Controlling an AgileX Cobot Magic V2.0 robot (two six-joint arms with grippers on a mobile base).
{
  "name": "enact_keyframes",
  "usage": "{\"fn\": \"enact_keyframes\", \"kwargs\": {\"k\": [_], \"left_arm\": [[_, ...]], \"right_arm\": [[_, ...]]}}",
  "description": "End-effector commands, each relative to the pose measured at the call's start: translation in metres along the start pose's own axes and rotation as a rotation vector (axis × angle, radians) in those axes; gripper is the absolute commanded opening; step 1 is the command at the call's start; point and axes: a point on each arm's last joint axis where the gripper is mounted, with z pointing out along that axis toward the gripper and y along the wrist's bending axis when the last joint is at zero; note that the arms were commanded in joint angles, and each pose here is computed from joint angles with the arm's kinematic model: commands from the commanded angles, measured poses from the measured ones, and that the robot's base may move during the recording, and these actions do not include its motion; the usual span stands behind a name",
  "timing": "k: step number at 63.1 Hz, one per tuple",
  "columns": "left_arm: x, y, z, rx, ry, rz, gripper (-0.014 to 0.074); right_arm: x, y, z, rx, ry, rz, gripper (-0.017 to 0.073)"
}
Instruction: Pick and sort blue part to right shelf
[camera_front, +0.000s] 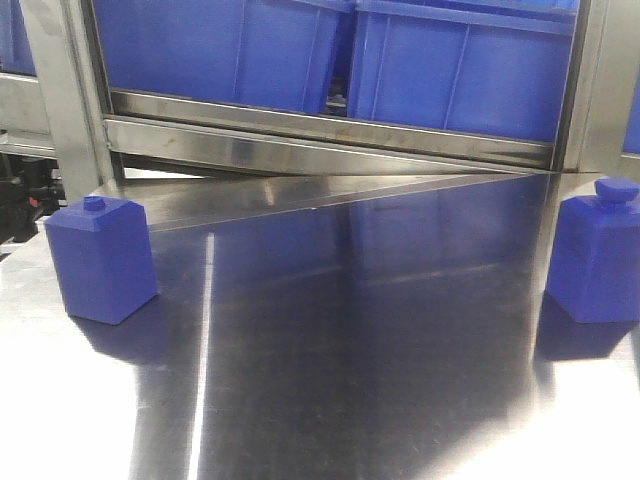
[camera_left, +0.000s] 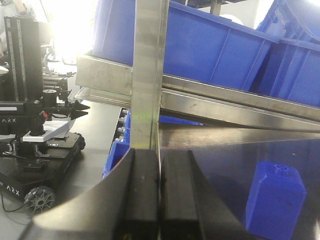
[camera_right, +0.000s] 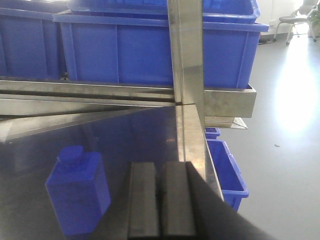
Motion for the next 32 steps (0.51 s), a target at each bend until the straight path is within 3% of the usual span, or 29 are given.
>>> {"fn": "enact_keyframes", "kwargs": {"k": [1, 32], "left_arm": [[-0.0004, 0.0001, -0.0008, 0.009, -0.074, -0.008, 0.0125], [-0.0036, 0.0, -0.0011, 0.011, -0.109, -0.006, 0.0125]], "right_arm": [[-0.0167, 0.0018, -0.0026, -0.011, -0.124, -0.007, 0.0033], [-0.0167, 0.0018, -0.0026, -0.011, -0.124, -0.007, 0.0033]]}}
